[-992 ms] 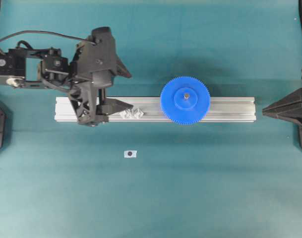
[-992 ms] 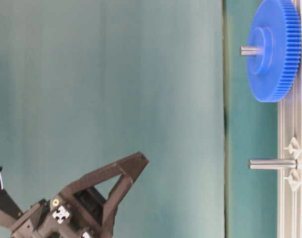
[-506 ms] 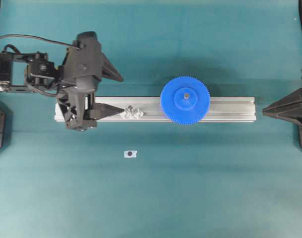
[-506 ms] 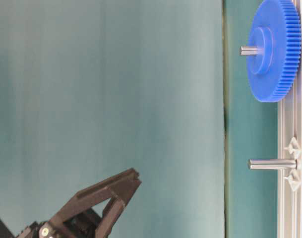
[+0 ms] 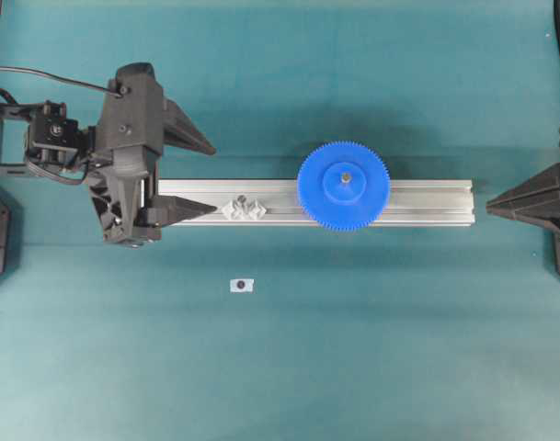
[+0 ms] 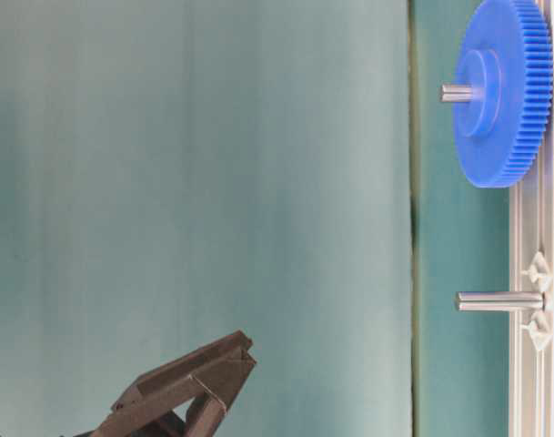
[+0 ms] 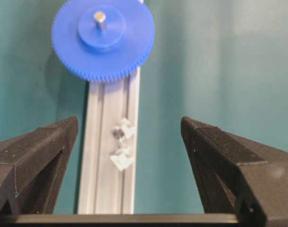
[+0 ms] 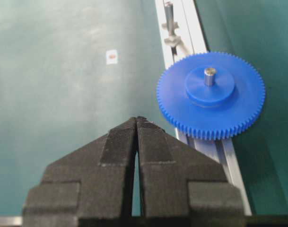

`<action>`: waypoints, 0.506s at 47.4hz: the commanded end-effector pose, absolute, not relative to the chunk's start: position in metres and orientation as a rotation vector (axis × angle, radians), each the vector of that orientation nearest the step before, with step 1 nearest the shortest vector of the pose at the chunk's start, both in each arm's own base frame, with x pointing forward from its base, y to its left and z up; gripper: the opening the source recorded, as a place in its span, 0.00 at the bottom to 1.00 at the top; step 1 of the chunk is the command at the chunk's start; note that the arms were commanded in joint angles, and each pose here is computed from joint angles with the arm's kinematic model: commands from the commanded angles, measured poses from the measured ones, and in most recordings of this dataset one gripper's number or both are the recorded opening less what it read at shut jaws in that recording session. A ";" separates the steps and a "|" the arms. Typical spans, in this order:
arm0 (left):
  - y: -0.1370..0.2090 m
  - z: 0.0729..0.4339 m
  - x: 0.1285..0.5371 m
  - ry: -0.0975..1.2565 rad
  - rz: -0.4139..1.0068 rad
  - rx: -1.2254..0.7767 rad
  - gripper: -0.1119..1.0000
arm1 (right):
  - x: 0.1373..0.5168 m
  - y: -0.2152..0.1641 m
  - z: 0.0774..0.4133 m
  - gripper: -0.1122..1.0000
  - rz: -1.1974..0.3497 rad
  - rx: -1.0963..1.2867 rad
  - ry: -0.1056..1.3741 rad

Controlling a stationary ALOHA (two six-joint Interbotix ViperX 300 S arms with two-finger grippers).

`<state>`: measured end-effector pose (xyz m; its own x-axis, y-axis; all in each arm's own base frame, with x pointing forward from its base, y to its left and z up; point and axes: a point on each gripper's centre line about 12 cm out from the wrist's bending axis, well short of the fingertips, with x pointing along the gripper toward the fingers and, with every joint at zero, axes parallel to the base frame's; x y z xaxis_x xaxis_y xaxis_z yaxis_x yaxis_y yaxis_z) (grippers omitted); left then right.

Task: Find the location of the shaft and insert the large gear.

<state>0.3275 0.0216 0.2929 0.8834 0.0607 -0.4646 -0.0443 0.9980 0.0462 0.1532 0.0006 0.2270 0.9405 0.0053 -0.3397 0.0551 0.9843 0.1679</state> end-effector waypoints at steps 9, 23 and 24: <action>0.020 0.308 0.321 0.432 0.053 0.039 0.90 | 0.155 0.000 0.231 0.13 -0.028 0.185 0.338; 0.016 0.308 0.313 0.412 0.043 0.040 0.90 | 0.155 0.000 0.230 0.13 -0.030 0.186 0.341; 0.016 0.309 0.313 0.411 0.043 0.041 0.90 | 0.155 0.000 0.230 0.13 -0.030 0.186 0.341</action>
<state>0.3149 0.0178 0.2976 0.8998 0.0531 -0.4331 -0.0364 0.9982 0.0468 0.1531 0.0006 0.2264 0.9400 0.0057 -0.3411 0.0555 0.9840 0.1693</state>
